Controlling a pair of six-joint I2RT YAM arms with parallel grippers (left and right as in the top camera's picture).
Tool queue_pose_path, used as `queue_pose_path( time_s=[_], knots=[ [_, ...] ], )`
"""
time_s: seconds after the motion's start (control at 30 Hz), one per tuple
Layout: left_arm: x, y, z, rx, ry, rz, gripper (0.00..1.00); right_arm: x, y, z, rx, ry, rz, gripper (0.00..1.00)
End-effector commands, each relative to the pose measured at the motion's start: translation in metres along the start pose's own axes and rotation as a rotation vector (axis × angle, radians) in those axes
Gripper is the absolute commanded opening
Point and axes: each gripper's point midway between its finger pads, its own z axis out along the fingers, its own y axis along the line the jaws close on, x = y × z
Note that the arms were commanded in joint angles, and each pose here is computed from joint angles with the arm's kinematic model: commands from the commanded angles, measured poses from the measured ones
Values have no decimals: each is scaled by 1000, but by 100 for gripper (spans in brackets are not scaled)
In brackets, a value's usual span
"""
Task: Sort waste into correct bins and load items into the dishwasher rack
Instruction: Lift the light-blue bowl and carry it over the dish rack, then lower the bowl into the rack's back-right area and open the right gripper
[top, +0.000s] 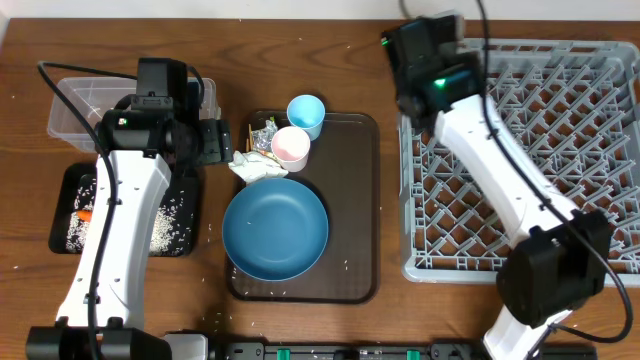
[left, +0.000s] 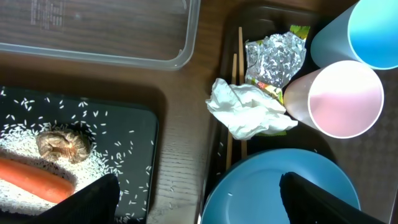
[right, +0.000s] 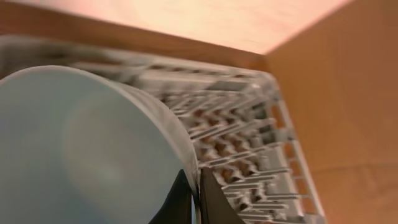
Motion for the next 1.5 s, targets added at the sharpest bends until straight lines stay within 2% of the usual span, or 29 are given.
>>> queue_pose_path(
  time_s=[0.0, 0.13, 0.3, 0.4, 0.57, 0.83, 1.17, 1.3, 1.47],
  knots=[
    [-1, 3, 0, -13, 0, -6, 83, -2, -47, 23, 158, 16, 62, 1],
    [-1, 3, 0, -13, 0, -6, 84, -3, -76, 49, 208, 34, 89, 1],
    [-1, 3, 0, -13, 0, -6, 83, -9, -104, 80, 268, 36, 31, 1],
    [-1, 3, 0, -13, 0, -6, 83, -12, -115, 101, 304, 40, -50, 1],
    [-1, 3, 0, -13, 0, -6, 84, -6, -113, 144, 347, 88, -304, 1],
    [-1, 3, 0, -13, 1, -6, 84, 2, -119, 181, 429, 124, -414, 1],
    [-1, 3, 0, -13, 0, -6, 83, 17, -138, 200, 448, 176, -443, 1],
    [-1, 3, 0, -13, 0, -6, 84, 27, -123, 204, 377, 198, -516, 1],
    [-1, 3, 0, -13, 0, -6, 83, 28, -111, 201, 348, 193, -513, 1]
  ],
)
